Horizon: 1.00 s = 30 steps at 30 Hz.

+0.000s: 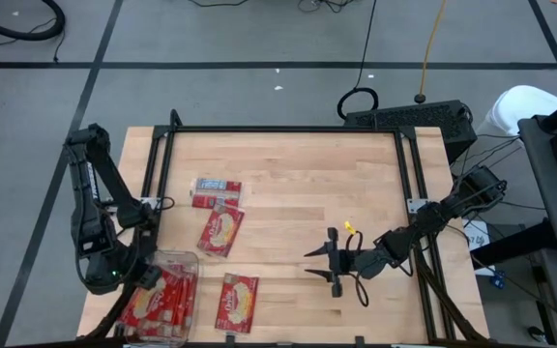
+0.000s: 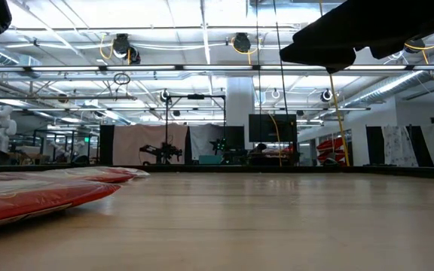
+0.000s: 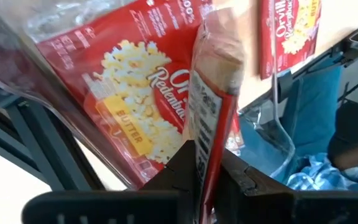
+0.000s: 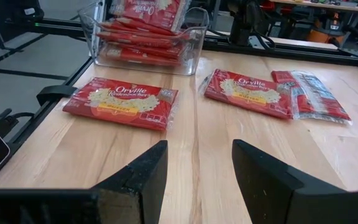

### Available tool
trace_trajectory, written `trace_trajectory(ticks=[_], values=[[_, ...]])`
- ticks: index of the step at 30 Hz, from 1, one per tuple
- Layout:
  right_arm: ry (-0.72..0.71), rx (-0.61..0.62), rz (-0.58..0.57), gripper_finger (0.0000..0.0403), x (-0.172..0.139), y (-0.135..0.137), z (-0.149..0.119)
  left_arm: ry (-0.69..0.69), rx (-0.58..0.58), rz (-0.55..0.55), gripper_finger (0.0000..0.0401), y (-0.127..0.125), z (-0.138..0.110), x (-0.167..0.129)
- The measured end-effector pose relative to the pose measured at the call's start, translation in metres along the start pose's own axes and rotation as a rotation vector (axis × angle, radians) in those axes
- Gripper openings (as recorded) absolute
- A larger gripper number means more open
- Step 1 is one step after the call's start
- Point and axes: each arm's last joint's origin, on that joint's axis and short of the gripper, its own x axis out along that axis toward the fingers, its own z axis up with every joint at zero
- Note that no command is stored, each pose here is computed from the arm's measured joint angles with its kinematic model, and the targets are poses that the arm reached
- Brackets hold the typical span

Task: Sort popcorn bags into baskets
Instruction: Put the popcorn bag into the transparent bin

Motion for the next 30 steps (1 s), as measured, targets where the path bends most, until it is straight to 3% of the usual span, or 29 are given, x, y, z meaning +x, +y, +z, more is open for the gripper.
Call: trace_trajectory(ticks=[9, 18, 30], values=[[-0.008, 0.002, 0.031, 0.0171, -0.0044, 0.0082, -0.0003, -0.003, 0.006, 0.053, 0.01, 0.0035, 0.002, -0.0001], [-0.007, 0.04, 0.031, 0.0171, -0.0044, 0.0084, -0.0004, 0.136, 0.001, 0.182, 0.0104, 0.007, -0.0021, -0.0009], [-0.027, 0.059, 0.034, 0.0171, -0.0045, 0.0085, 0.0017, 0.156, 0.009, 0.171, 0.0104, 0.0052, -0.003, -0.0008]])
